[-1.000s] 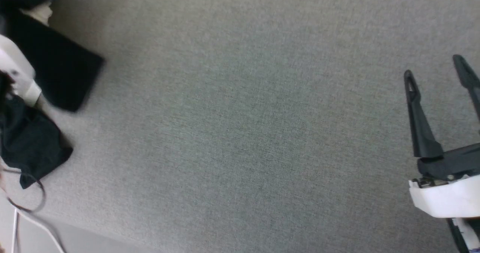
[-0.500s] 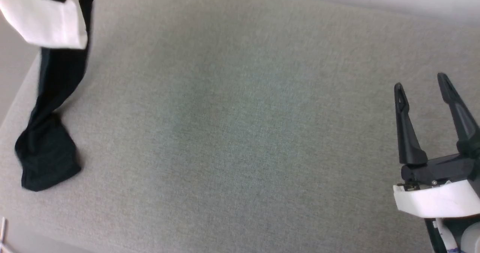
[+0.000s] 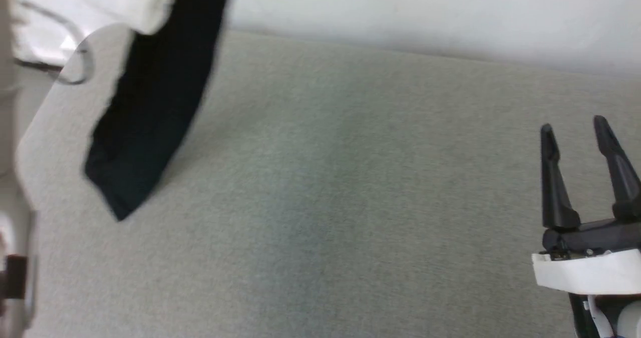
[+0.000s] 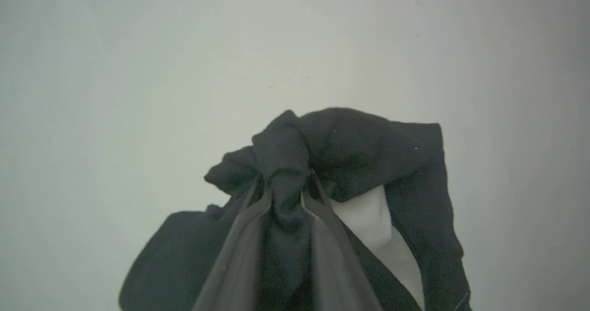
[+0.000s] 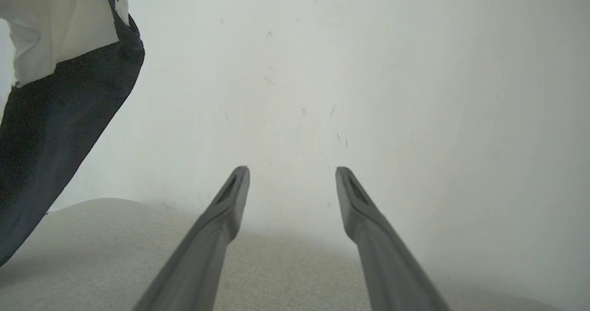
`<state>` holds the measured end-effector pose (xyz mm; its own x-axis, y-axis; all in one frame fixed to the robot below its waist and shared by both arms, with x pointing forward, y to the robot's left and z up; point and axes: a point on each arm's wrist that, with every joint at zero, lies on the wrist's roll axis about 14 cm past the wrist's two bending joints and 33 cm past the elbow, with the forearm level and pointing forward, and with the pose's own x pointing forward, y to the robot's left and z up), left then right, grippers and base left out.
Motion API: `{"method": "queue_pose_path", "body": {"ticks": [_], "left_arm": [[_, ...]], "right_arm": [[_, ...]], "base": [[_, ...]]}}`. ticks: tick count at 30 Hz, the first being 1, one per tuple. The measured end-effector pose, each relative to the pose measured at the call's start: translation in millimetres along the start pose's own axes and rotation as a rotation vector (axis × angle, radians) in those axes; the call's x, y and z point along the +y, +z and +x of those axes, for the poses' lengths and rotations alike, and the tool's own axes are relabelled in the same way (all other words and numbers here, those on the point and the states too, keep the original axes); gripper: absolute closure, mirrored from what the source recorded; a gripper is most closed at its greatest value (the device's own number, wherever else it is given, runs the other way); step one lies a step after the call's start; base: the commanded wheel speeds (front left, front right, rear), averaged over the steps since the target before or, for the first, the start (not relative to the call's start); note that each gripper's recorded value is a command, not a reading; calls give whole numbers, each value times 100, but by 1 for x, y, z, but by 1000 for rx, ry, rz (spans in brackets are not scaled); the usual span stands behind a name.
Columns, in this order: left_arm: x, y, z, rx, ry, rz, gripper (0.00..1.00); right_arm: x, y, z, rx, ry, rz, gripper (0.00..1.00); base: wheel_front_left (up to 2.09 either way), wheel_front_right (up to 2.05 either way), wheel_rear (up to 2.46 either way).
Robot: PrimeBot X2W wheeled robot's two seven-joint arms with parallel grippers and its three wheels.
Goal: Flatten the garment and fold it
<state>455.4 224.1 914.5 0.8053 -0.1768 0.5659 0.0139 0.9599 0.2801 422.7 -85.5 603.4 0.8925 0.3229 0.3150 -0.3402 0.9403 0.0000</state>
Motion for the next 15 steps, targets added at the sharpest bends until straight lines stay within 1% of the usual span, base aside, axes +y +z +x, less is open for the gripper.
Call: {"method": "queue_pose_path", "body": {"ticks": [4,9,15], "left_arm": [[-44,25,12,-54,-94,-78,100],[-83,56,23,-127,-162,-237,100],[-138,72,26,-147,-283,-379,100]], "right_arm": [[-17,7,-16,-5,-55,-19,0],[-38,21,-36,-21,-128,-51,0],[-61,39,-59,-41,-211,-90,0]], "base": [[0,0,0],[0,0,0],[0,0,0]]}}
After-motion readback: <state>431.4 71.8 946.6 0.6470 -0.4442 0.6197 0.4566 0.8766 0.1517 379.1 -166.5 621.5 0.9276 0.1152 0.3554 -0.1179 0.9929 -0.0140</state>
